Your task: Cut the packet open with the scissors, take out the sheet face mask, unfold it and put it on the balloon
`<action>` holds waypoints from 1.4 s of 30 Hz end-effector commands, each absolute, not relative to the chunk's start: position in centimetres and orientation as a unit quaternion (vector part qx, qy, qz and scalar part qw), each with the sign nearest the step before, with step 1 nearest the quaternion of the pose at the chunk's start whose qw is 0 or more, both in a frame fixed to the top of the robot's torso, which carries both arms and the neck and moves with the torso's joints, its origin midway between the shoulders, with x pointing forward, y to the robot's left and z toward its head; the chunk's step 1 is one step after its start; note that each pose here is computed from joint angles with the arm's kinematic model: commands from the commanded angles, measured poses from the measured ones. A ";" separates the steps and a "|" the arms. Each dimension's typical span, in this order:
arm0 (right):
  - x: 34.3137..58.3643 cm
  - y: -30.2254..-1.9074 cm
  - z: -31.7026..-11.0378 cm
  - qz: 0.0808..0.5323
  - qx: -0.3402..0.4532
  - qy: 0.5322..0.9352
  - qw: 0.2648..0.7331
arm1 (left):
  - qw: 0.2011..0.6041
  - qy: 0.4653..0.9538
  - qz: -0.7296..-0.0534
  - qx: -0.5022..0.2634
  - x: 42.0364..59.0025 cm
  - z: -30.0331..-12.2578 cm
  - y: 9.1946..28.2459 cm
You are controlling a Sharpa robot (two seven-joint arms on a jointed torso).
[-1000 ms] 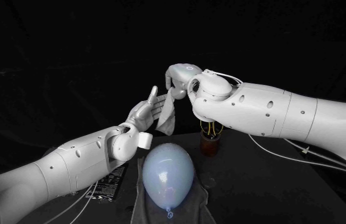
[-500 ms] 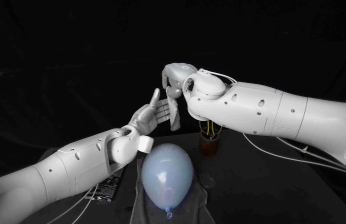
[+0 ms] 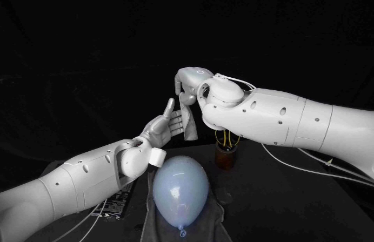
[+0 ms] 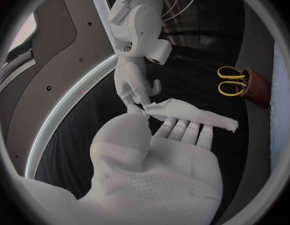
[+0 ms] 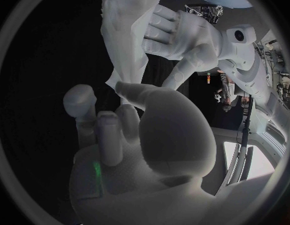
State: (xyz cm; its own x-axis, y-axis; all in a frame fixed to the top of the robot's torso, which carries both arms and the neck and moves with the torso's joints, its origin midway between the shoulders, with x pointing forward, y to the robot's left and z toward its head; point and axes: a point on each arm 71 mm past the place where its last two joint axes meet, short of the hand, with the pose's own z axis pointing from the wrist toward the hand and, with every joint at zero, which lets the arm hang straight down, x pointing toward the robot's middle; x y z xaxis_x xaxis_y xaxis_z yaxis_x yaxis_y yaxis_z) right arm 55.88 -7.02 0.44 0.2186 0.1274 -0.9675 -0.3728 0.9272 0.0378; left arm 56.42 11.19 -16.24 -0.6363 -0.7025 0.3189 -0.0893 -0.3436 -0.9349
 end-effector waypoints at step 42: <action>58.9 -6.8 0.2 0.135 -0.044 0.664 0.734 | 0.078 0.556 -0.770 -0.303 54.2 -15.9 7.7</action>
State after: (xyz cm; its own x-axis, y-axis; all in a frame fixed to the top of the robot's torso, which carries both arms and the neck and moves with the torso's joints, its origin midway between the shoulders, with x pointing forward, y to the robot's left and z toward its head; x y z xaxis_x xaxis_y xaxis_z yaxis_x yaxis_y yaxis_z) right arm 58.77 -6.78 0.30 0.1001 0.1265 -0.9869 -0.2579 0.9613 0.0971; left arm 54.70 8.22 -16.03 -0.7668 -0.5211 0.3747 -0.1886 -0.3751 -0.9076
